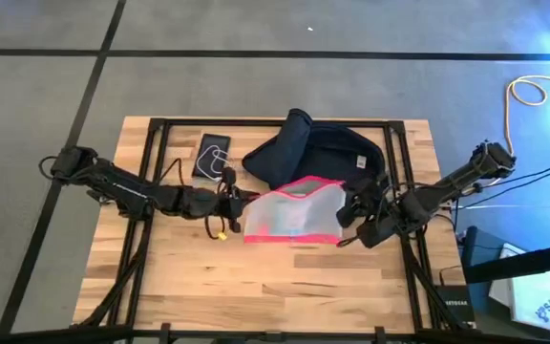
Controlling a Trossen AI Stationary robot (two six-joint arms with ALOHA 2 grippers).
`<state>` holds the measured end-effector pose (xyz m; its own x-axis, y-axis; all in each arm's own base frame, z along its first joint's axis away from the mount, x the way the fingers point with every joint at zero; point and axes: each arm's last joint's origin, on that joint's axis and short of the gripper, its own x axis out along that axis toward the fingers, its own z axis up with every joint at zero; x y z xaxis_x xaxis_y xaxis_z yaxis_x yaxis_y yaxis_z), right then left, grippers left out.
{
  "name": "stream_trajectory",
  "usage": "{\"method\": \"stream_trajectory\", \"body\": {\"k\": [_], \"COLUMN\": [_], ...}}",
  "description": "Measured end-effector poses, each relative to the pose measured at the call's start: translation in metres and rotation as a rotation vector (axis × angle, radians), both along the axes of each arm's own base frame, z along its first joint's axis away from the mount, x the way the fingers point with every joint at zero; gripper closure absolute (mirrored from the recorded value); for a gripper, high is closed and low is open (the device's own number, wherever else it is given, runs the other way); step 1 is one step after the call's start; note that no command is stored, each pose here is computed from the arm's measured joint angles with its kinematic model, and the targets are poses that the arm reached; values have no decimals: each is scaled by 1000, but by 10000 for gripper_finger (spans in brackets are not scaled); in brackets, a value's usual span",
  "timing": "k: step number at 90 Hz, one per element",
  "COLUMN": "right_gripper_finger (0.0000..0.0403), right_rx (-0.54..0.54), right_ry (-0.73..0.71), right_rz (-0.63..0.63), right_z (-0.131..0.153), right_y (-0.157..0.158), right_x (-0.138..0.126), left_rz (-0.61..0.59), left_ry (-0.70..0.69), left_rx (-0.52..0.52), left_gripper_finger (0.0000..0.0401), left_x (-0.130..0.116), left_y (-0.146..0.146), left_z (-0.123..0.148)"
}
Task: Unpack backpack
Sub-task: Open the transparent zip bag
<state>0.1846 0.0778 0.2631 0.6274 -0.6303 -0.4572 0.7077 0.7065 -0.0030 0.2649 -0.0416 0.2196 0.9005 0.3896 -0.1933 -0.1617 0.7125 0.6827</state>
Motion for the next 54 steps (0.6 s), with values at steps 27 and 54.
{"method": "stream_trajectory", "body": {"k": [27, 54], "right_gripper_finger": [403, 403], "right_rx": [-74, -36], "right_ry": [-130, -119], "right_rz": [99, 256], "right_z": [21, 23], "right_y": [2, -13], "right_x": [29, 56], "left_rz": [154, 200], "left_ry": [70, 113], "left_rx": [323, 528], "left_gripper_finger": [401, 401], "left_x": [-14, -25], "left_y": [-8, -3], "left_z": [18, 39]}}
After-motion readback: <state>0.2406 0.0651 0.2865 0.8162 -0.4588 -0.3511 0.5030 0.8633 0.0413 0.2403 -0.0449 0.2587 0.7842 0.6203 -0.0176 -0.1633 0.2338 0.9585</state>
